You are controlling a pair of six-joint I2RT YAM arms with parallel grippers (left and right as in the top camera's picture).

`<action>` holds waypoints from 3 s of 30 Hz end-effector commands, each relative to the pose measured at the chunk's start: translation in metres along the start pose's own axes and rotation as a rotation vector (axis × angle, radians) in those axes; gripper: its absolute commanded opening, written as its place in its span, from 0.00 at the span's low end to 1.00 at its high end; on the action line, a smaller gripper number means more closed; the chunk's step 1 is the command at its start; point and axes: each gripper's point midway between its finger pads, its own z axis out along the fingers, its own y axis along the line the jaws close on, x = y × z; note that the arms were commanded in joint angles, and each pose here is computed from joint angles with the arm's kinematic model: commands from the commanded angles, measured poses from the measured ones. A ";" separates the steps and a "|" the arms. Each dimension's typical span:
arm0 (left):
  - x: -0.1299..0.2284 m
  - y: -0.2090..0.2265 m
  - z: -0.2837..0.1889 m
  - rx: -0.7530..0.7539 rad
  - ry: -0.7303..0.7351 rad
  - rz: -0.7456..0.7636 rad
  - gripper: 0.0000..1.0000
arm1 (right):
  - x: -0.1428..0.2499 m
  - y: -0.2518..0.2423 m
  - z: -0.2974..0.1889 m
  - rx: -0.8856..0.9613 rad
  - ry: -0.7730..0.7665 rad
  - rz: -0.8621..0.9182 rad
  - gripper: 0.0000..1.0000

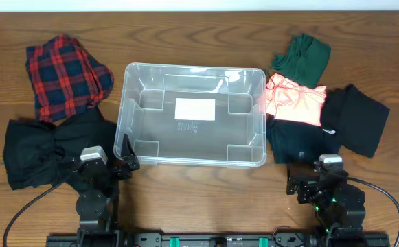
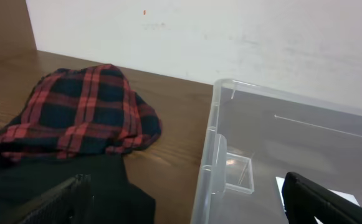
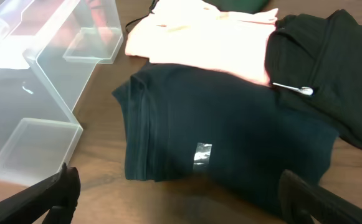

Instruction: Pack container

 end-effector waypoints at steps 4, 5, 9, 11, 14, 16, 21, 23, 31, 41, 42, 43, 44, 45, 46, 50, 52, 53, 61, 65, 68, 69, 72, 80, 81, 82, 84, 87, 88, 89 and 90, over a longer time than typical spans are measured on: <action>0.018 0.005 0.001 -0.022 0.055 0.024 0.98 | 0.002 -0.002 0.000 0.012 0.003 0.014 0.99; 0.018 0.005 0.001 -0.022 0.055 0.023 0.98 | 0.002 -0.002 0.000 0.012 0.003 0.014 0.99; 0.018 0.005 0.001 -0.022 0.055 0.023 0.98 | 0.002 -0.002 0.000 0.012 0.003 0.014 0.99; 0.018 0.005 0.001 -0.022 0.055 0.024 0.98 | 0.002 -0.002 0.000 0.012 0.003 0.014 0.99; 0.018 0.005 0.001 -0.022 0.055 0.024 0.98 | 0.002 -0.002 0.000 0.012 0.003 0.014 0.99; 0.018 0.005 0.001 -0.022 0.055 0.023 0.98 | 0.002 -0.002 0.000 0.012 0.003 0.014 0.99; 0.018 0.005 0.001 -0.022 0.055 0.024 0.98 | 0.002 -0.002 0.000 0.012 0.003 0.014 0.99; 0.018 0.005 0.001 -0.022 0.055 0.023 0.98 | 0.002 -0.002 0.000 0.012 0.003 0.014 0.99; 0.018 0.005 0.001 -0.022 0.055 0.024 0.98 | 0.002 -0.002 0.000 0.012 0.003 0.014 0.99; 0.018 0.005 0.001 -0.022 0.055 0.023 0.98 | 0.002 -0.002 0.000 0.012 0.003 0.014 0.99; 0.018 0.005 0.001 -0.022 0.055 0.024 0.98 | 0.002 -0.002 0.000 0.012 0.003 0.014 0.99; 0.018 0.005 0.001 -0.022 0.055 0.024 0.98 | 0.002 -0.002 0.000 0.012 0.003 0.014 0.99; 0.018 0.005 0.001 -0.022 0.055 0.023 0.98 | 0.002 -0.002 0.000 0.012 0.003 0.014 0.99; 0.018 0.005 0.001 -0.022 0.055 0.024 0.98 | 0.002 -0.002 0.000 0.012 0.003 0.014 0.99; 0.018 0.005 0.001 -0.022 0.055 0.024 0.98 | 0.002 -0.002 0.000 0.012 0.003 0.014 0.99; 0.018 0.005 0.001 -0.022 0.055 0.023 0.98 | 0.002 -0.002 0.000 0.012 0.003 0.014 0.99; 0.018 0.005 0.001 -0.022 0.055 0.023 0.98 | 0.002 -0.002 0.000 0.012 0.003 0.014 0.99; 0.018 0.005 0.001 -0.022 0.055 0.023 0.98 | 0.002 -0.002 0.000 0.012 0.003 0.014 0.99; 0.024 -0.014 0.001 0.088 0.091 -0.049 0.98 | 0.002 -0.002 0.000 0.012 0.003 0.014 0.99; 0.032 -0.026 0.000 0.155 0.132 -0.076 0.98 | 0.002 -0.002 0.000 0.012 0.003 0.014 0.99; 0.041 -0.025 0.001 0.144 0.184 -0.077 0.98 | 0.002 -0.002 0.000 0.012 0.003 0.014 0.99; 0.042 -0.024 0.001 0.137 0.207 -0.087 0.98 | 0.002 -0.002 0.000 0.012 0.003 0.014 0.99; 0.041 -0.024 -0.002 0.103 0.291 -0.186 0.98 | 0.002 -0.002 0.000 0.012 0.003 0.014 0.99; -0.032 -0.014 -0.008 -0.086 0.442 -0.176 0.98 | 0.002 -0.002 0.000 0.012 0.003 0.014 0.99; -0.048 -0.016 -0.006 -0.089 0.443 -0.154 0.98 | 0.002 -0.002 0.000 0.012 0.003 0.014 0.99; -0.062 -0.019 -0.004 -0.082 0.439 -0.132 0.98 | 0.002 -0.002 0.000 0.012 0.003 0.014 0.99; -0.089 -0.025 0.001 -0.071 0.421 -0.107 0.98 | 0.002 -0.002 0.000 0.012 0.003 0.014 0.99; -0.123 -0.032 0.007 -0.053 0.376 -0.100 0.98 | 0.002 -0.002 0.000 0.012 0.003 0.014 0.99; -0.132 -0.033 0.006 -0.050 0.365 -0.060 0.98 | 0.002 -0.002 0.000 0.012 0.003 0.014 0.99; -0.142 -0.033 0.005 -0.046 0.342 -0.005 0.98 | 0.002 -0.002 0.000 0.012 0.003 0.014 0.99; -0.154 -0.030 0.005 -0.061 0.306 0.045 0.98 | 0.002 -0.002 0.000 0.012 0.003 0.014 0.99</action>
